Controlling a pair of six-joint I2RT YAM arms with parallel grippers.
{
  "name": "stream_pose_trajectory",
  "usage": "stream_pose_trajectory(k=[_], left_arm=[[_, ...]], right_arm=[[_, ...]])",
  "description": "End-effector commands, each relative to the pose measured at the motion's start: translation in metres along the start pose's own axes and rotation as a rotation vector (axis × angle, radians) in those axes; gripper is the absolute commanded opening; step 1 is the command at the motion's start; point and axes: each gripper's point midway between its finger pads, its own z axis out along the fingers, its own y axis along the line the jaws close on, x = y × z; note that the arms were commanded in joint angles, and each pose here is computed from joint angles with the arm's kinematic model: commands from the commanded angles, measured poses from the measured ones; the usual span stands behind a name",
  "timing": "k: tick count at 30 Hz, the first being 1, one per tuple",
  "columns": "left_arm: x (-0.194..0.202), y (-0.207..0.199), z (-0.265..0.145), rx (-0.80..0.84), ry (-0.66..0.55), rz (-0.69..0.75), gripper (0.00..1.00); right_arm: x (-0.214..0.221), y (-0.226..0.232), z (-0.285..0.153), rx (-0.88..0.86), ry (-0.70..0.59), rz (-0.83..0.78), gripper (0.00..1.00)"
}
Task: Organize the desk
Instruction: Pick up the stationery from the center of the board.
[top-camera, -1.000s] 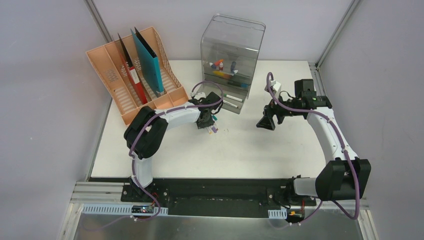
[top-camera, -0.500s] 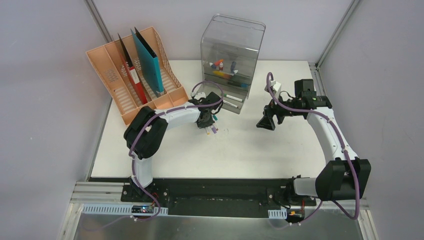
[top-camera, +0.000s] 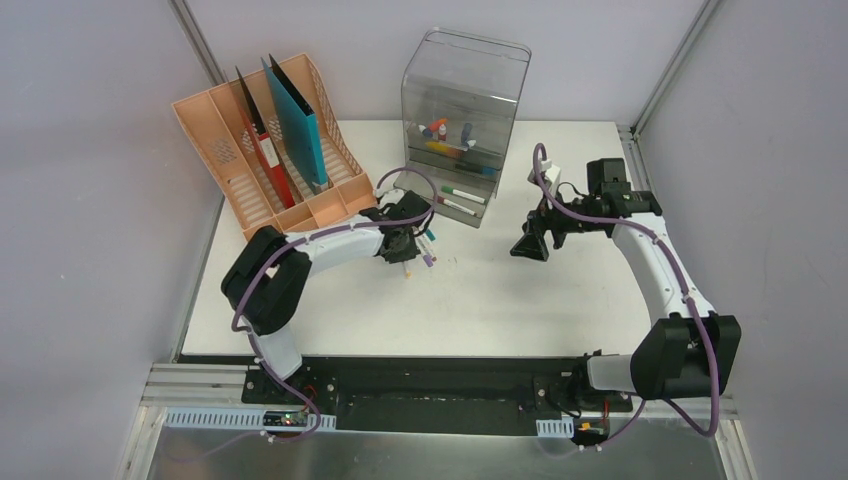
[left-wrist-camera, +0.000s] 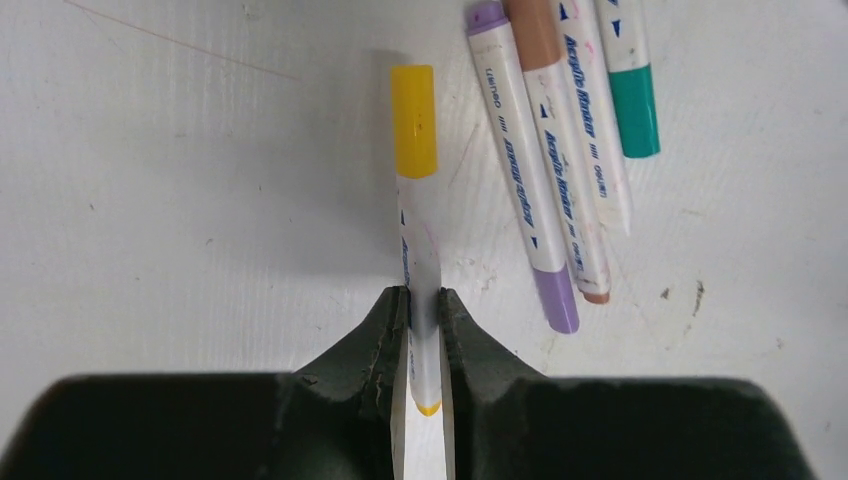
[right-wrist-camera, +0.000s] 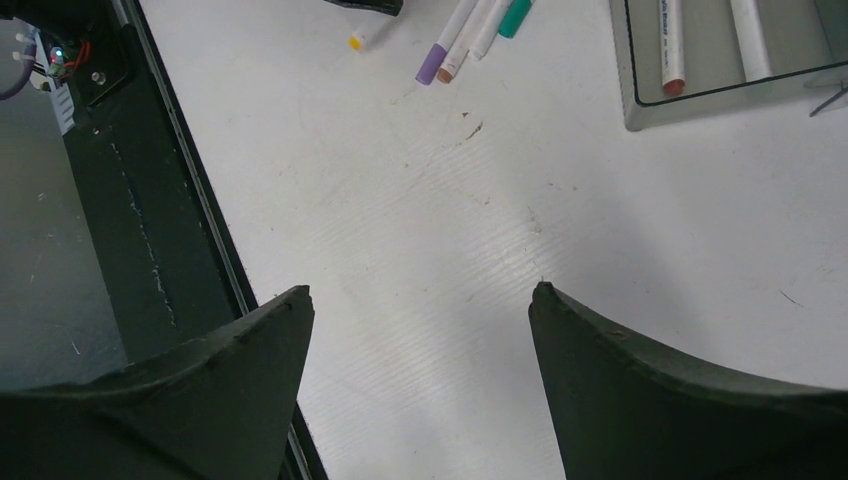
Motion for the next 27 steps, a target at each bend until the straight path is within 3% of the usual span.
stream_pose_trajectory(k=[1,16,27], left_arm=[[-0.014,-0.026,-0.027,0.182,-0.063,0.042,0.0],[-0.013,-0.093,-0.084,0.778,-0.205,0.185,0.0],[-0.019,-0.133,-0.131,1.086,-0.303,0.248,0.0]], right_arm=[[-0.021,0.01,0.001,-0.067,-0.064,-0.035,0.82],[-0.033,0.033,0.017,-0.204,-0.128,0.026,0.82],[-0.053,0.023,0.028,-0.183,-0.241,0.166,0.82]])
